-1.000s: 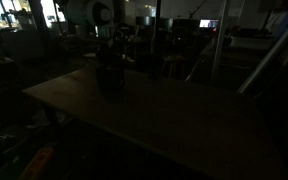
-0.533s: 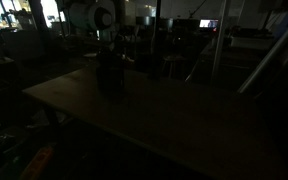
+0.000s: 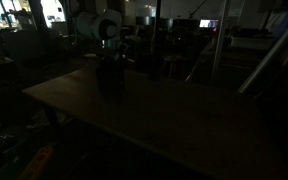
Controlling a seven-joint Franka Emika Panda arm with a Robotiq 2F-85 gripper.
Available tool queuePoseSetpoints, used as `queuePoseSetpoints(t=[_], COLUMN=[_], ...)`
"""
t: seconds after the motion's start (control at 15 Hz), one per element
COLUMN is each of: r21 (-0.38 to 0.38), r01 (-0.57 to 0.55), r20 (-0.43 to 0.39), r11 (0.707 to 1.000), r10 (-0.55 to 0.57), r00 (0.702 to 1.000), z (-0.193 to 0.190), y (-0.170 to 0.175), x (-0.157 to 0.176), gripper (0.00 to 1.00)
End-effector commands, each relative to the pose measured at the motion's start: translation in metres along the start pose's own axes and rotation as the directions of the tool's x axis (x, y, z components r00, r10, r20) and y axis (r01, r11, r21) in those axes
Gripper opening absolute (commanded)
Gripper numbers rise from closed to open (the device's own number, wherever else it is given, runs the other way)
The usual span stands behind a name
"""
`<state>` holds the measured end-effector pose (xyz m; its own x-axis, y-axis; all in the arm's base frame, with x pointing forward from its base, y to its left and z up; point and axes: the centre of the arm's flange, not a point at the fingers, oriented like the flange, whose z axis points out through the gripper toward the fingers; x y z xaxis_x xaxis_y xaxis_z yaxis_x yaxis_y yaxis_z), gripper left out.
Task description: Pick up the white towel and put it in the black basket on the right
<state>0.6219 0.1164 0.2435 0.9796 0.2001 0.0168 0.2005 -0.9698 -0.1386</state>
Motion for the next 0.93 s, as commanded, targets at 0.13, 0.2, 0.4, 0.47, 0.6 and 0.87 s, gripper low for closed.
queuePoseSetpoints(t=[0.13,0.2,0.4,0.47,0.6,0.87], r21=[0.066,0.071,0.068,0.060,0.039,-0.014], r01=[0.010,0.008,0.003,0.003,0.002,0.000], r20=[-0.016,-0.015,-0.016,-0.016,-0.017,-0.030], r11=[0.998,0.997,0.998,0.998,0.999,1.000], r10=[-0.009,-0.007,-0.002,-0.002,-0.001,-0.001], r00=[1.000,1.000,1.000,1.000,1.000,1.000], z=[0.016,0.016,0.010,0.004,-0.009,-0.038], y=[0.013,0.012,0.009,0.007,0.003,-0.004], x=[0.002,0.001,-0.001,-0.002,-0.002,-0.002], gripper=[0.12,0.13,0.12,0.12,0.13,0.13])
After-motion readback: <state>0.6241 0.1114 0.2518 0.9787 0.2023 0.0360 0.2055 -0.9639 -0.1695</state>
